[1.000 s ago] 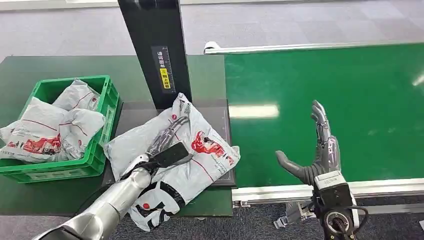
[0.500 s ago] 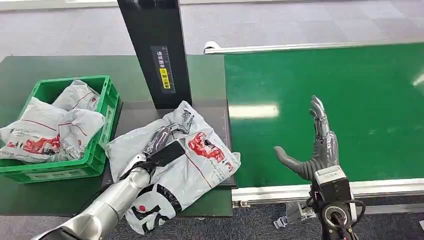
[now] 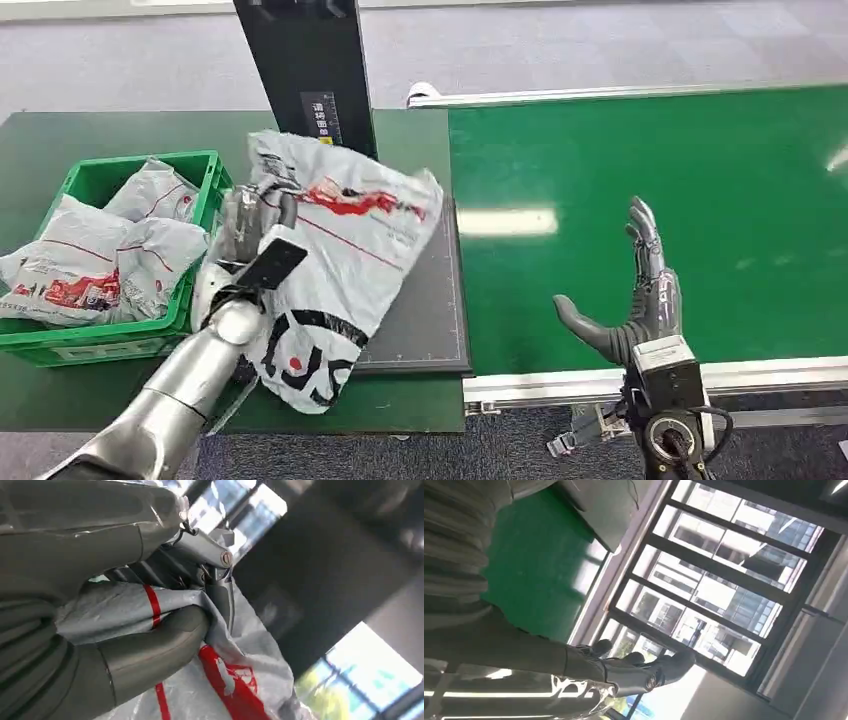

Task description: Moved the parcel from conveyor to table for the left to box.

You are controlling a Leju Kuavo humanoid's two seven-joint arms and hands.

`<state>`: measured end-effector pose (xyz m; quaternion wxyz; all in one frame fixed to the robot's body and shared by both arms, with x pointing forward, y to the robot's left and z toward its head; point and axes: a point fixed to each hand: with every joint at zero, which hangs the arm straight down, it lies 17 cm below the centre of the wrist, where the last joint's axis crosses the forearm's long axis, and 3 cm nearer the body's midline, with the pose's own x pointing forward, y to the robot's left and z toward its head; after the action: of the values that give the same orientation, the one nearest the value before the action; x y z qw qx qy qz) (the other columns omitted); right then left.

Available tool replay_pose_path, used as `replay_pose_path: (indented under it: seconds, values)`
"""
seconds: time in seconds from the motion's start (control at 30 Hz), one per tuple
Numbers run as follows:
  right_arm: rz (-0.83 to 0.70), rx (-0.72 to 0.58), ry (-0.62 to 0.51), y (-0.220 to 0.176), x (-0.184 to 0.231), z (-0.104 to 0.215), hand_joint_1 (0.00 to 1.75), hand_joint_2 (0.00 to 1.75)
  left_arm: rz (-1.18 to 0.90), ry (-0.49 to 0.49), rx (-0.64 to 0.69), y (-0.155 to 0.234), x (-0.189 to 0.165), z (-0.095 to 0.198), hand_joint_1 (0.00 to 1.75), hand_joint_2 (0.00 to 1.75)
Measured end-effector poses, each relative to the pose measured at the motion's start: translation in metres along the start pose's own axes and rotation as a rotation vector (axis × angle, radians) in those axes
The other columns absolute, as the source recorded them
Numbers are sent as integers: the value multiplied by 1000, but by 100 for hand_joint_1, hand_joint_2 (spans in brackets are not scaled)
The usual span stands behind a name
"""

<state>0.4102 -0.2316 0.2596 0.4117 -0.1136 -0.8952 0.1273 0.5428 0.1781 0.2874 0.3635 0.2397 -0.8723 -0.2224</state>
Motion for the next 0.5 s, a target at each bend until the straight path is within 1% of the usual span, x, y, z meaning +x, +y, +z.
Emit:
replay_pose_path:
  seconds: [0.07, 0.23, 0.33, 0.4, 0.5]
  values:
    - [0, -1, 3, 0, -1, 1, 0, 175, -7, -24, 38, 18, 6, -8, 175, 175]
    - [1, -2, 7, 0, -2, 3, 0, 175, -23, -66, 95, 41, 17, -14, 175, 175]
    - [19, -5, 16, 1, -3, 11, 0, 175, -60, -97, 190, 67, 24, -14, 175, 175]
    - [31, -10, 20, 1, 0, 19, 0, 175, -100, -108, 250, 94, 28, -17, 175, 175]
    - [42, -10, 28, 2, 3, 29, 0, 175, -226, -113, 326, 132, 31, -23, 175, 175]
